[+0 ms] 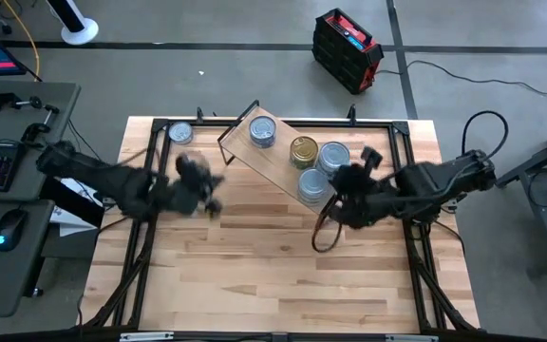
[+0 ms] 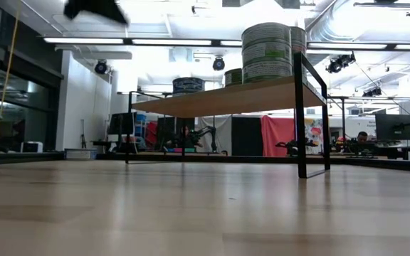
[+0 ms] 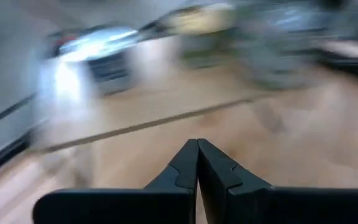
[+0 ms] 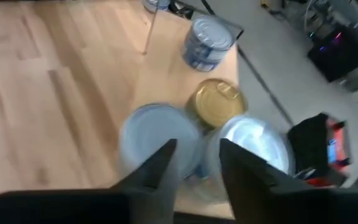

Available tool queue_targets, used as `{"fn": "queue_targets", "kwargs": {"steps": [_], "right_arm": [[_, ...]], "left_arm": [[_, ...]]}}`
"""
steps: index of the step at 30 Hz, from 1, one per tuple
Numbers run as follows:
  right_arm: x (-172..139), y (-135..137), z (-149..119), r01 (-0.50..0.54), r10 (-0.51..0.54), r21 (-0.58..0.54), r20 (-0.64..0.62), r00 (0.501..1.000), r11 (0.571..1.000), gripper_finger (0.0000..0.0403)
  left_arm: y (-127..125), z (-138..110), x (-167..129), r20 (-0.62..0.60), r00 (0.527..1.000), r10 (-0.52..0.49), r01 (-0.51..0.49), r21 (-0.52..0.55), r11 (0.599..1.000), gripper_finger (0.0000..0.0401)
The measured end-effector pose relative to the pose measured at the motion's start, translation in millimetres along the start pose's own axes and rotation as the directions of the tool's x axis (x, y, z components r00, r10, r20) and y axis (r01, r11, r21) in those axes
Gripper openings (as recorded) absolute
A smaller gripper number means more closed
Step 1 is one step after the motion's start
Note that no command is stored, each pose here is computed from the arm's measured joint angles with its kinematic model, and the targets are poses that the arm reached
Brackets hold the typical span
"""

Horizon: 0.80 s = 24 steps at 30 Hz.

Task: Stack canned seafood by type on shelf
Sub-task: Stack the blue tuna can on top of the other blue tuna cans on the shelf

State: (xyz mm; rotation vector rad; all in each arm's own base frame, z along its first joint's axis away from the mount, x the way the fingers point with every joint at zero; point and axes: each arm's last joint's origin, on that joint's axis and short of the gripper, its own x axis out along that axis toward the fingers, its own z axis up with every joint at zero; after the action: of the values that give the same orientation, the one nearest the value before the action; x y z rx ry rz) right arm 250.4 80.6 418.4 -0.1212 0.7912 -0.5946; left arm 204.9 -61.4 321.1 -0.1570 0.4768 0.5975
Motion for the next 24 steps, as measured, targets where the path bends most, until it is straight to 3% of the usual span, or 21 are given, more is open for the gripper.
{"fn": "queue_targets", "kwargs": {"steps": [3,6,10,14,18,21,24], "right_arm": [[-2,19,-16,-0.026,0.026,0.065,-0.014,1.000,0.998,0.0053],[-1,47,-43,-0.062,0.068,0.135,-0.042,0.997,0.989,0.0009],[-1,88,-80,-0.164,0.175,0.329,-0.004,0.985,0.930,0.0009],[-2,120,-103,-0.307,0.307,0.491,0.083,0.948,0.815,0.0005],[-3,137,-106,-0.413,0.386,0.558,0.174,0.906,0.719,0.0001],[-3,140,-103,-0.441,0.398,0.572,0.208,0.894,0.692,0.0001],[-5,138,-98,-0.445,0.381,0.558,0.234,0.894,0.701,0.0000]], "left_arm": [[40,-6,26,-0.084,0.982,0.170,-0.178,-0.105,0.978,0.0001],[77,-29,56,-0.215,0.937,0.275,-0.323,-0.234,0.917,0.0000],[122,-47,84,-0.321,0.864,0.387,-0.488,-0.348,0.800,0.0000],[164,-41,91,-0.321,0.779,0.539,-0.628,-0.408,0.663,0.0000],[206,-38,102,-0.333,0.691,0.641,-0.708,-0.492,0.507,0.0000],[230,-50,114,-0.434,0.626,0.648,-0.768,-0.485,0.418,0.0000],[240,-61,127,-0.501,0.583,0.640,-0.807,-0.448,0.385,0.0000]]}}
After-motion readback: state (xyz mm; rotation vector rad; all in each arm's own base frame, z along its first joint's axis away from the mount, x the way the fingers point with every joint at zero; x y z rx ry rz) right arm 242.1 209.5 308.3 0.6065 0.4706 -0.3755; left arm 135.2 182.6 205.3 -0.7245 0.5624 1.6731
